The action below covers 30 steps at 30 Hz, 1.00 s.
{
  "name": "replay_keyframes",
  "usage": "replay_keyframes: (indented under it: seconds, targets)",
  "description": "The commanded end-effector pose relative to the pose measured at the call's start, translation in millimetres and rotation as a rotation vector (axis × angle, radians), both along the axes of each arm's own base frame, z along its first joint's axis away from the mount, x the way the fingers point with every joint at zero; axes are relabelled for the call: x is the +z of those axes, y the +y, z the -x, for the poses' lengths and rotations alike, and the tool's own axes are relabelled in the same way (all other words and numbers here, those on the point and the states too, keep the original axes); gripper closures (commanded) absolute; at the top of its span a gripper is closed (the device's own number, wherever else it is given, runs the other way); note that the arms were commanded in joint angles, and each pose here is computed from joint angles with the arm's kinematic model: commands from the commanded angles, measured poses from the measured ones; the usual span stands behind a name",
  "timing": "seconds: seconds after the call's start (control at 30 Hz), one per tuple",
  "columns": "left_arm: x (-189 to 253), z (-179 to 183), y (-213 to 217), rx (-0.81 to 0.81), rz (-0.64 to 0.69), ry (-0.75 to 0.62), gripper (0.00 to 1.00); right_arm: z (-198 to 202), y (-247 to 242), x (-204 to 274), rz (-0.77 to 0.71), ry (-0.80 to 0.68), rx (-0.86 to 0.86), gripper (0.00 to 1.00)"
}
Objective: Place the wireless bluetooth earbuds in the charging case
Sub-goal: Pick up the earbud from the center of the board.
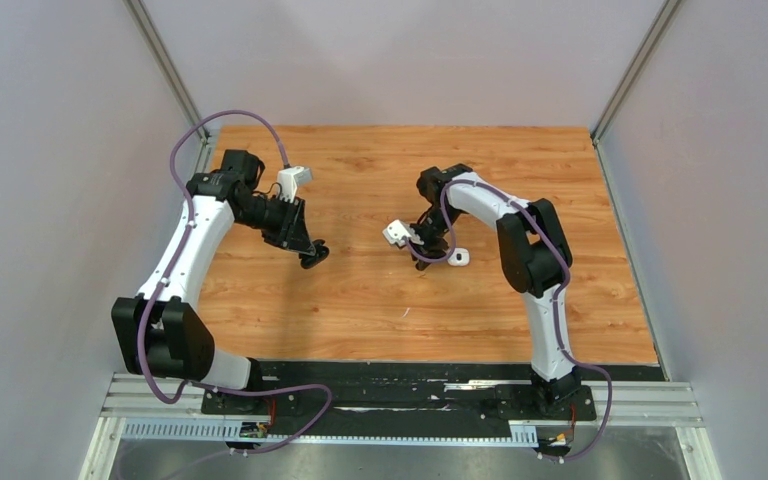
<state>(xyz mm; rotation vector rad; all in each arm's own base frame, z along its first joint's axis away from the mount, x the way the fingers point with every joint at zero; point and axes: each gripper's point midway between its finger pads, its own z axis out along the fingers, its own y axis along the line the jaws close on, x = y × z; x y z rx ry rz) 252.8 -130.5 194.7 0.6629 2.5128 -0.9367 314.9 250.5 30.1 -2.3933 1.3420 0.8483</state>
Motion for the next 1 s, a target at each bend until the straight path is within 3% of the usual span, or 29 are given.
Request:
replay_keyframes:
  seconds: [0.0,0.97]
  targets:
    - [4,-2,-2,-0.001,0.024,-0.012,1.0,-11,15,33,-0.079,-0.039,-0.012,0.68]
    - [4,-2,-2,-0.002,0.026,-0.008,1.0,-17,23,7,-0.04,0.052,-0.094,0.67]
